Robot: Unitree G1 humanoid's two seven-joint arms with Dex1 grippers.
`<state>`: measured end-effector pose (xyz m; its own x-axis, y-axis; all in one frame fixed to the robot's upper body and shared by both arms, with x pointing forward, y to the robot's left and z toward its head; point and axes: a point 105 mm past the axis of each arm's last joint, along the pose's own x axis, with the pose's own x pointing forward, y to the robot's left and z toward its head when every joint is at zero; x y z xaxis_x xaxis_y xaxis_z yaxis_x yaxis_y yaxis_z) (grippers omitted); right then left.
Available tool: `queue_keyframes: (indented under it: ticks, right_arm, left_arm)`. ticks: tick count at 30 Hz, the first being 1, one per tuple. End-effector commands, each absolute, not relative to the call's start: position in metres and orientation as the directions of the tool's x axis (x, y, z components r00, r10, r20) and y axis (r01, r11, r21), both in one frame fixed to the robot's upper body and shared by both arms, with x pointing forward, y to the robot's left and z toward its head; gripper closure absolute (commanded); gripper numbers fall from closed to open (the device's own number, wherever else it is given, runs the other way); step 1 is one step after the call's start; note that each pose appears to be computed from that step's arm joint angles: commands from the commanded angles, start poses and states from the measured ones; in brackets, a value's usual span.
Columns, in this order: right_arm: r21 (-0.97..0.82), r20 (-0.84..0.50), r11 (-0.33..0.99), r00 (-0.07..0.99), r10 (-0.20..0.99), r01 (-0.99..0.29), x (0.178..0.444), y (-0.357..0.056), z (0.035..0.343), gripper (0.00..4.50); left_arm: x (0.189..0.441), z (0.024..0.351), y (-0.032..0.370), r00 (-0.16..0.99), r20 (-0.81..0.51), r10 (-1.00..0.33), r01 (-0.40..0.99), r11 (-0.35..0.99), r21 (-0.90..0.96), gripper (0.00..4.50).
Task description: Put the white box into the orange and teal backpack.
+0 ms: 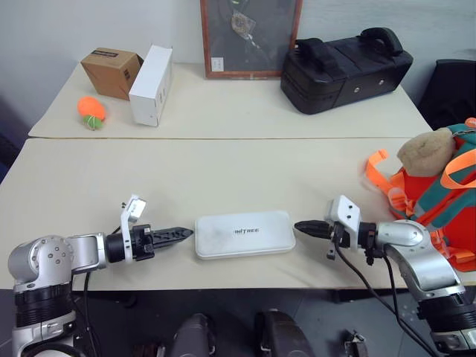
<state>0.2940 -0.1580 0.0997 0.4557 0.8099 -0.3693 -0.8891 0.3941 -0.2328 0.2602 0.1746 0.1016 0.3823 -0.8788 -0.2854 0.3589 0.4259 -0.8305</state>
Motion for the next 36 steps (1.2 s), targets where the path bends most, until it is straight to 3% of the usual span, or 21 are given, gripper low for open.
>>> queue_keyframes:
  ticks: [1, 8, 13, 22, 25, 29, 32, 36]
  right_arm:
    - [-0.263, -0.352, 0.372, 0.448, 0.822, -0.890, 0.294, -0.152, 0.104, 4.50]
    - [-0.263, -0.351, 0.369, 0.445, 0.824, -0.891, 0.293, -0.148, 0.103, 4.50]
    - [-0.258, -0.353, 0.376, 0.449, 0.821, -0.890, 0.290, -0.149, 0.101, 4.50]
    - [-0.259, -0.341, 0.422, 0.491, 0.801, -0.869, 0.288, -0.155, 0.101, 4.50]
    - [-0.253, -0.322, 0.471, 0.532, 0.783, -0.845, 0.286, -0.162, 0.106, 4.50]
    - [-0.225, -0.241, 0.624, 0.663, 0.708, -0.748, 0.278, -0.181, 0.129, 4.50]
    - [-0.126, -0.204, 0.741, 0.748, 0.631, -0.659, 0.258, -0.205, 0.143, 3.89]
    - [-0.037, -0.237, 0.838, 0.820, 0.521, -0.544, 0.213, -0.247, 0.157, 2.54]
  left_arm:
    - [0.253, 0.089, 0.145, 0.263, -0.277, -0.924, 0.328, 0.356, -0.875, 1.01]
    - [0.274, 0.083, 0.102, 0.211, -0.288, -0.934, 0.322, 0.345, -0.882, 1.01]
    - [0.286, 0.096, 0.088, 0.181, -0.253, -0.950, 0.346, 0.302, -0.888, 1.01]
    - [0.287, 0.119, 0.091, 0.157, -0.164, -0.974, 0.400, 0.215, -0.891, 3.17]
    - [0.288, 0.122, 0.096, 0.181, -0.138, -0.974, 0.414, 0.203, -0.888, 3.18]
    - [0.290, 0.145, 0.108, 0.238, -0.036, -0.971, 0.473, 0.148, -0.869, 3.18]
    - [0.286, 0.167, 0.113, 0.234, 0.012, -0.972, 0.563, 0.126, -0.817, 3.18]
    - [0.274, 0.190, 0.111, 0.208, 0.040, -0.977, 0.692, 0.118, -0.712, 3.18]
